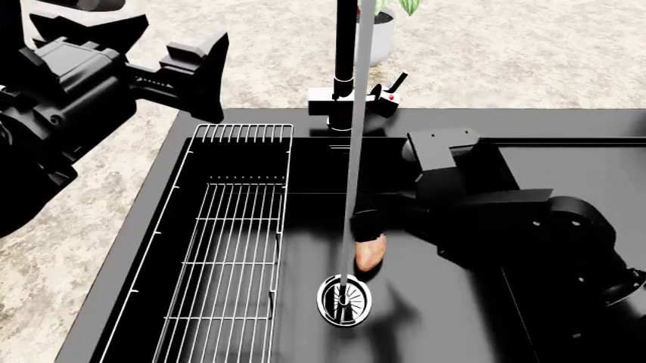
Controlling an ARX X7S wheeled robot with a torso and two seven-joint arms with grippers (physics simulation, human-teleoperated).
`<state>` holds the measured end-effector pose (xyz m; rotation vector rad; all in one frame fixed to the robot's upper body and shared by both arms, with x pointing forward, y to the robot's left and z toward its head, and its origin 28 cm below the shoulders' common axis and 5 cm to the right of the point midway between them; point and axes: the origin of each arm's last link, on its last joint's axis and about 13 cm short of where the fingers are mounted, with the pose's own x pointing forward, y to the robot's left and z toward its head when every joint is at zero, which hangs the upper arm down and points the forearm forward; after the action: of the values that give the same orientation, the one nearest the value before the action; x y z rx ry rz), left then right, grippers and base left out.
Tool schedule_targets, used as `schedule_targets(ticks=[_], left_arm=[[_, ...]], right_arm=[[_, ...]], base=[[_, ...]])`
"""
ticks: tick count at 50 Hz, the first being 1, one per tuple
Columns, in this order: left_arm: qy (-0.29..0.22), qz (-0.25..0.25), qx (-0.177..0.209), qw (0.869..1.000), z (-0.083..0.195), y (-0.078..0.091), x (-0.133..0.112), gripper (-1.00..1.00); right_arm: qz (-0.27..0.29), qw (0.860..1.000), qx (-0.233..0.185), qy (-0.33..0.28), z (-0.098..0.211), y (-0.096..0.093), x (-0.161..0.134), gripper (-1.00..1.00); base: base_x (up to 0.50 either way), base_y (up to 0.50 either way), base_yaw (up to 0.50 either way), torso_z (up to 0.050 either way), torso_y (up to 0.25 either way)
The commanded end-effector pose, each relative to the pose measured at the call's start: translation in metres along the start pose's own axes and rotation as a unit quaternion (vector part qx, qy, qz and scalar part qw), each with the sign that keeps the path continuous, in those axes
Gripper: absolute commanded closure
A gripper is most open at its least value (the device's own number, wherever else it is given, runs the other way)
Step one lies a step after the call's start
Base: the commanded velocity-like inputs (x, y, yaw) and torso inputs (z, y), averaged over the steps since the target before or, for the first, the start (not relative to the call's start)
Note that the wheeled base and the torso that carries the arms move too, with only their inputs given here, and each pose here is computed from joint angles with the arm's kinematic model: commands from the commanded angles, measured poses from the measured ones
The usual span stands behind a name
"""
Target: Pick the apricots and kiwis from the sink and place them in one bowl. Place the sweet potato in the other bowl. Then turn off the sink faucet.
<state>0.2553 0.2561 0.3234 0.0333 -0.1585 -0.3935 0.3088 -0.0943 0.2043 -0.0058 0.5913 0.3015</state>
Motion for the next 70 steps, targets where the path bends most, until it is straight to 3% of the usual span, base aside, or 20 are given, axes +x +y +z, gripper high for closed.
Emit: schedule_targets(ticks=[1, 24, 63, 64, 70], left_arm=[[0.004, 0.003, -0.002, 1.000, -0.003, 0.002, 0.001, -1.00], [0.007, 0.004, -0.005, 1.000, -0.006, 0.005, 0.004, -1.00], [0.010, 0.007, -0.007, 1.000, -0.009, 0.007, 0.005, -1.00], [0.010, 0.007, -0.007, 1.000, -0.009, 0.007, 0.005, -1.00], [0.009, 0.008, -0.008, 1.000, -0.009, 0.007, 0.004, -1.00]], right_arm=[[0.016, 0.998, -0.003, 0.053, -0.008, -0.004, 0.027, -1.00], [0.020, 0.995, 0.002, 0.102, -0.027, -0.012, 0.048, -1.00], [0.052, 0.987, 0.031, 0.148, -0.048, -0.009, 0.065, -1.00], [0.052, 0.987, 0.031, 0.148, -0.048, -0.009, 0.064, 1.00], [0.043, 0.990, 0.017, 0.131, -0.042, -0.009, 0.060, 1.00]], base=[[0.00, 0.00, 0.00, 0.000, 0.000], [0.00, 0.00, 0.00, 0.000, 0.000], [0.00, 0.00, 0.00, 0.000, 0.000], [0.00, 0.00, 0.00, 0.000, 0.000], [0.00, 0.00, 0.00, 0.000, 0.000]])
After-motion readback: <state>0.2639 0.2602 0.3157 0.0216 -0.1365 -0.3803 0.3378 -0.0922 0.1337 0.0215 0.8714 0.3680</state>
